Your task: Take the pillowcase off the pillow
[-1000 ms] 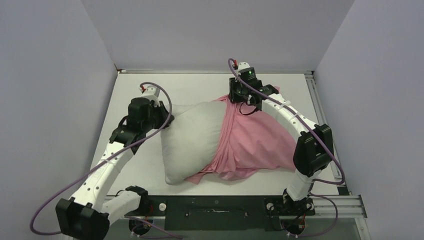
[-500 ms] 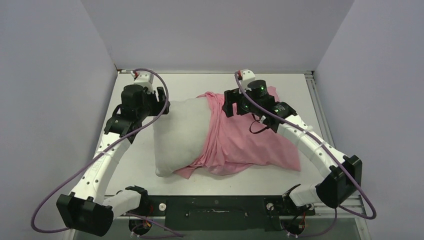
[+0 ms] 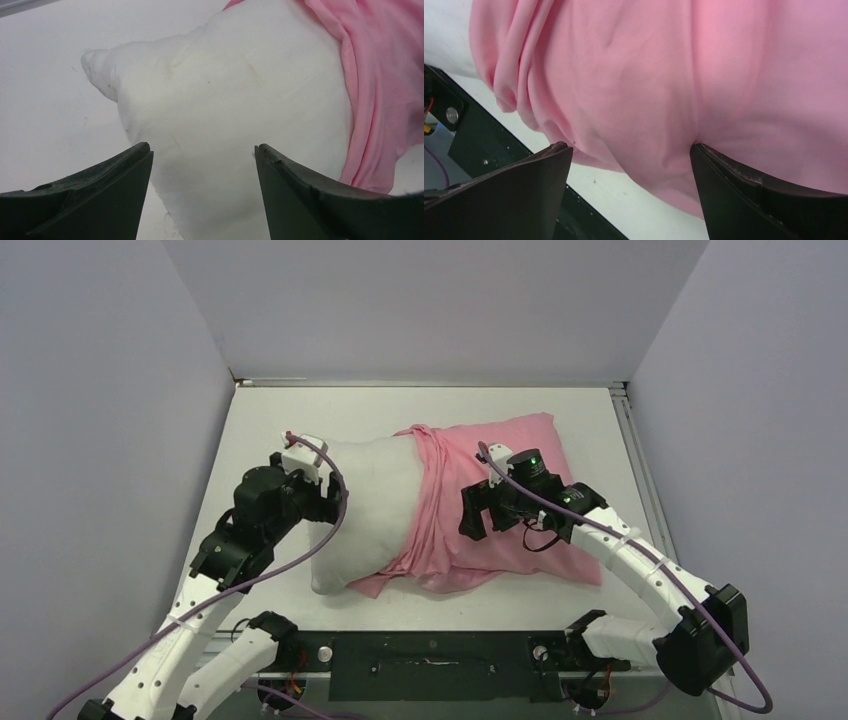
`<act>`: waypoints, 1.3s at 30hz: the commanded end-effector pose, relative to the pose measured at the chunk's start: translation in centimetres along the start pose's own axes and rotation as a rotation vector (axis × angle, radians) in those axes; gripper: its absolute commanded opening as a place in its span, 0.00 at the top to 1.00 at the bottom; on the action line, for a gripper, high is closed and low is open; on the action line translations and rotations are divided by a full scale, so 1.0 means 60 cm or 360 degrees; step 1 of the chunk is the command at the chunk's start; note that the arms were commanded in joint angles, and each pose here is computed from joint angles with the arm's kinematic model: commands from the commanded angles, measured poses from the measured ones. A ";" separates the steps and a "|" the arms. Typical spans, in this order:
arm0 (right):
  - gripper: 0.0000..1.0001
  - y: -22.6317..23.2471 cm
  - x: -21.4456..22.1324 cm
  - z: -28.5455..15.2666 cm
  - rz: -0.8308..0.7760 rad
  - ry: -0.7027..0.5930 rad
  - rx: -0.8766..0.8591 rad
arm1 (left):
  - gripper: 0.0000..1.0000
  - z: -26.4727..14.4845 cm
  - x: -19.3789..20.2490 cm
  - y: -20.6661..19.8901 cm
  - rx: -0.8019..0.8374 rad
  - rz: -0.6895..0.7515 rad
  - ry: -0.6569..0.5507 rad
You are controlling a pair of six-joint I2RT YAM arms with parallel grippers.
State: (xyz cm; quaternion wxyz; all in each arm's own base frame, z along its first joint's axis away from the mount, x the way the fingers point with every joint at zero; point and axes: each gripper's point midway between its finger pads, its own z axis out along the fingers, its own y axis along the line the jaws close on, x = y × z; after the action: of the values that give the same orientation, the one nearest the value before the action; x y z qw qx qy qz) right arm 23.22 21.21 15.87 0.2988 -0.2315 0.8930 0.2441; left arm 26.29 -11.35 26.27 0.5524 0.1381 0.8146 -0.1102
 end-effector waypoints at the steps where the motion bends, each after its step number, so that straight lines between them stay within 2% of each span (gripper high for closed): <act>1: 0.09 0.003 0.059 -0.007 0.0005 0.0210 -0.0032 | 0.24 -0.024 0.018 -0.017 0.0107 0.0073 -0.0003; 5: 0.09 -0.027 0.048 0.020 0.0015 0.0182 0.0107 | 0.24 -0.026 0.037 -0.036 0.0208 0.0103 0.0033; 10: 0.09 -0.078 -0.039 0.060 -0.0034 -0.0031 0.0366 | 0.21 -0.019 0.043 -0.068 0.0314 0.0101 0.0047; 14: 0.09 -0.113 -0.143 0.068 -0.0088 -0.0268 0.0576 | 0.16 -0.012 0.054 -0.089 0.0338 0.0096 0.0080; 18: 0.09 -0.110 -0.232 0.062 -0.0123 -0.0484 0.0592 | 0.14 -0.004 0.064 -0.107 0.0308 0.0103 0.0127; 20: 0.09 -0.104 -0.254 0.061 -0.0133 -0.0536 0.0573 | 0.02 0.001 0.068 -0.117 0.0301 0.0104 0.0148; 21: 0.10 -0.101 -0.262 0.059 -0.0135 -0.0557 0.0566 | 0.03 0.006 0.071 -0.124 0.0294 0.0111 0.0164; 30: 0.10 -0.067 -0.254 0.014 -0.0130 -0.0677 0.0431 | 0.04 0.050 0.081 -0.155 0.0135 0.0231 0.0257; 35: 0.10 -0.043 -0.221 -0.016 -0.0133 -0.0695 0.0319 | 0.04 0.078 0.116 -0.159 -0.0033 0.0284 0.0378; 39: 0.10 -0.027 -0.168 -0.009 -0.0127 -0.0608 0.0201 | 0.04 0.101 0.151 -0.145 -0.0180 0.0252 0.0431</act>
State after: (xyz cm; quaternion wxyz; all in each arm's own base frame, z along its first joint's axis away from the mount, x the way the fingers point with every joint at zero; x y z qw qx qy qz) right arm 33.14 21.59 22.22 0.4894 -0.1846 0.8357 0.1671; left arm 23.67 -20.55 15.58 0.4245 0.2470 0.8708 -0.0213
